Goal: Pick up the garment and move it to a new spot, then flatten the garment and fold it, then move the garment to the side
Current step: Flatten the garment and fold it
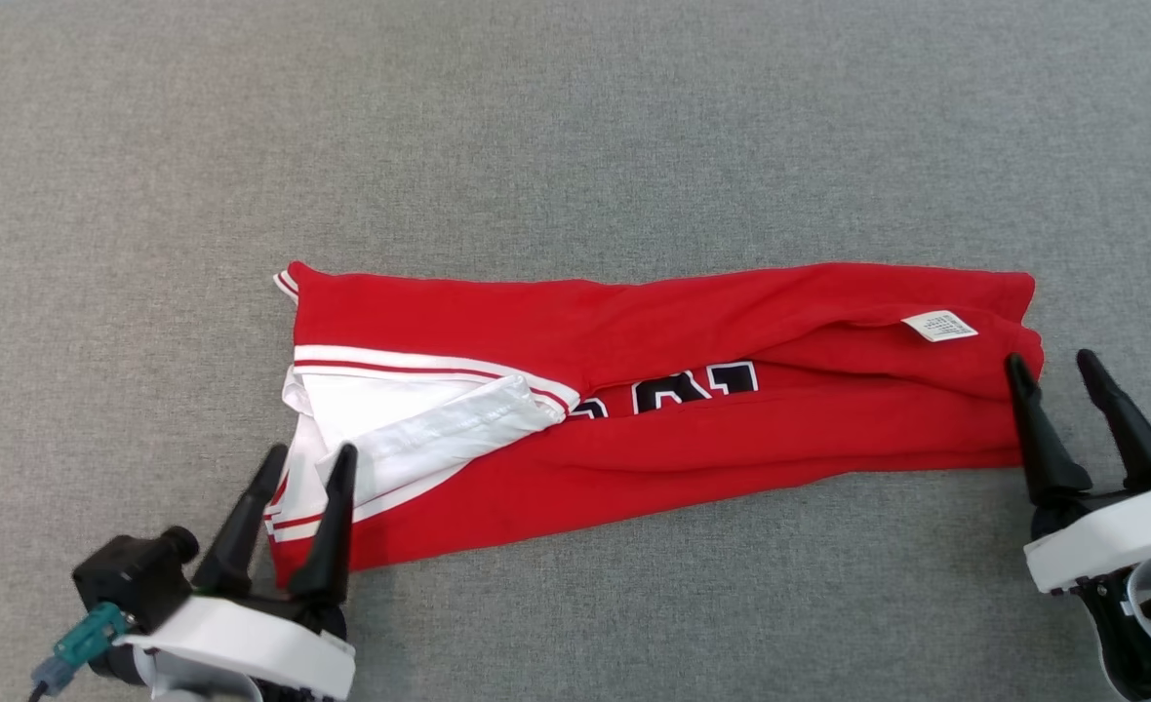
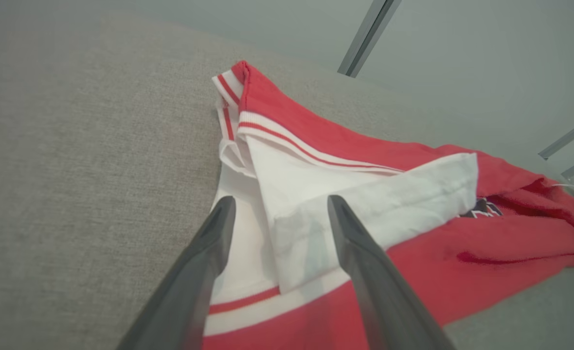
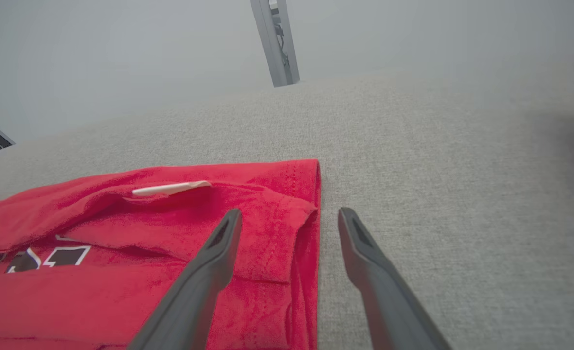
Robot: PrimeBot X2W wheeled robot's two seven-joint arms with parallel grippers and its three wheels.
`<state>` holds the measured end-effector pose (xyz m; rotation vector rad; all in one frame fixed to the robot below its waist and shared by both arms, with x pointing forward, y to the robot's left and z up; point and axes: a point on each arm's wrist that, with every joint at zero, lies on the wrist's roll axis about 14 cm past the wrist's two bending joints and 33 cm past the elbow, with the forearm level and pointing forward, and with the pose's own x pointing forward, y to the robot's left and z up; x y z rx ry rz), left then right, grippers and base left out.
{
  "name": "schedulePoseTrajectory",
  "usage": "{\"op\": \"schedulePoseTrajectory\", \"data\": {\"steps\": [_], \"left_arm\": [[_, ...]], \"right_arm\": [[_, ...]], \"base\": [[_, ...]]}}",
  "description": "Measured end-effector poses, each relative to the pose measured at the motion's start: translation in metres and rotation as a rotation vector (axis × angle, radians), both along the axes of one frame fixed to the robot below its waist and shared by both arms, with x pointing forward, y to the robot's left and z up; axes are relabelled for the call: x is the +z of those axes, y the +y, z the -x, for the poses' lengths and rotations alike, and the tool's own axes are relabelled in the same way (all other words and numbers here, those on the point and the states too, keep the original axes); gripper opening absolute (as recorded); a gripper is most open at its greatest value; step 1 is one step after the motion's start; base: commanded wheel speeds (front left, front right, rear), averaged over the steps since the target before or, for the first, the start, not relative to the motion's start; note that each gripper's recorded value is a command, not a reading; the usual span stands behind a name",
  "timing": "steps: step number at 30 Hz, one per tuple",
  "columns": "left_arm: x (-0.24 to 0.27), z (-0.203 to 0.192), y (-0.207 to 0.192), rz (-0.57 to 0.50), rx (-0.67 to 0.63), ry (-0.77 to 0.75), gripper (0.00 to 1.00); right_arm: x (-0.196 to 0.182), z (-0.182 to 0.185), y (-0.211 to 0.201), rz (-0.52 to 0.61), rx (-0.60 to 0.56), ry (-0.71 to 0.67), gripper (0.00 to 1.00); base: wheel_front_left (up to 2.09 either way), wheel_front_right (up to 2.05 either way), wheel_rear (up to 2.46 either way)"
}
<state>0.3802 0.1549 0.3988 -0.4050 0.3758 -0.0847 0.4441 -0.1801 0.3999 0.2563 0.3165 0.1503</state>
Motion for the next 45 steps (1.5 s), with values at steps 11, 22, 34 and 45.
{"op": "schedulePoseTrajectory", "data": {"steps": [11,22,34,45], "left_arm": [[0.123,-0.054,0.032,-0.108,0.167,-0.477,1.00],[0.140,-0.050,0.045,-0.299,0.122,-0.561,1.00],[0.106,-0.034,0.047,-0.332,0.093,-0.454,1.00],[0.110,-0.042,0.052,-0.345,0.094,-0.471,1.00]], "right_arm": [[0.071,-0.006,-0.014,0.046,-0.110,-0.248,1.00],[0.118,-0.002,-0.006,0.105,-0.097,-0.369,1.00],[0.102,0.004,0.004,0.093,-0.074,-0.319,1.00],[0.088,-0.009,0.000,0.086,-0.076,-0.285,1.00]], "base": [[0.00,0.00,0.00],[0.00,0.00,0.00],[0.00,0.00,0.00],[0.00,0.00,0.00]]}}
